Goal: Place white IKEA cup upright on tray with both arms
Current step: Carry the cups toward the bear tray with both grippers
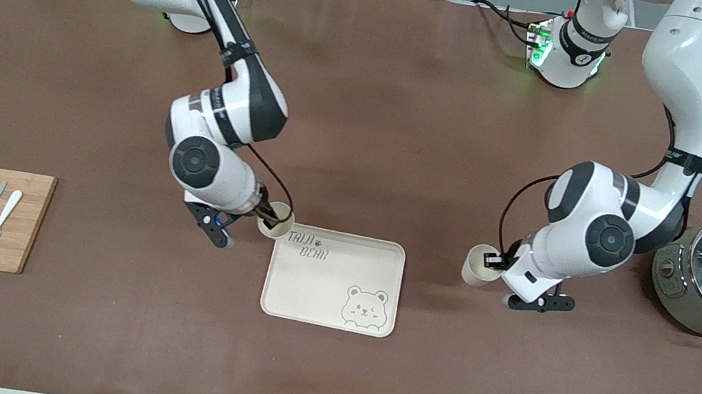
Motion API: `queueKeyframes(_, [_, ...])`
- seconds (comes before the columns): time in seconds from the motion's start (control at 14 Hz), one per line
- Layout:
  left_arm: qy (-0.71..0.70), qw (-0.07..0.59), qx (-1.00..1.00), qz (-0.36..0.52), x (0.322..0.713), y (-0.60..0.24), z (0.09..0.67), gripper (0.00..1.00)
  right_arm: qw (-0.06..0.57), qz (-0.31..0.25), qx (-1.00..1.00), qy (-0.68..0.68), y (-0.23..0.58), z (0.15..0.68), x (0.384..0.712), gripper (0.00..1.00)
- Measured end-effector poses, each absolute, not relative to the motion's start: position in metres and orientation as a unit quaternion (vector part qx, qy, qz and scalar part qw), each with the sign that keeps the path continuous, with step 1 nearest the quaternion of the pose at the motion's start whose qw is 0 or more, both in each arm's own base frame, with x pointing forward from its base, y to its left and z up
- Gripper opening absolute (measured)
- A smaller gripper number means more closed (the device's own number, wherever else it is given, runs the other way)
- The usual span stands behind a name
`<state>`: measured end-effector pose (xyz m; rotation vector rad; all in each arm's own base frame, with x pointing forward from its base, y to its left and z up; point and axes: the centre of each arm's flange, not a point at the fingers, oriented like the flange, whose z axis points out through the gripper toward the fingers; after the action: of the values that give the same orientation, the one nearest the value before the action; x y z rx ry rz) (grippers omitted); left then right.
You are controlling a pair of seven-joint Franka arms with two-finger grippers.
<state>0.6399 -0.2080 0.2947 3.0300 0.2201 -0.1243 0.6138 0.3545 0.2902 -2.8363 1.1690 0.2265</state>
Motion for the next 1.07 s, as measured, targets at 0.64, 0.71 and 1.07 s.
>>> queueKeyframes(0.64, [0.113,0.059,0.991,-0.035,0.641,-0.273,0.295,0.03,0.057,0.044,-0.91,0.409,0.376,0.239,0.622,0.04])
queueKeyframes(0.71, [0.117,0.061,0.991,-0.034,0.641,-0.28,0.295,0.03,0.057,0.043,-0.909,0.411,0.374,0.239,0.624,0.09])
queueKeyframes(1.07, [0.142,0.067,0.987,-0.033,0.639,-0.316,0.293,0.03,0.059,0.038,-0.908,0.414,0.37,0.246,0.631,0.59])
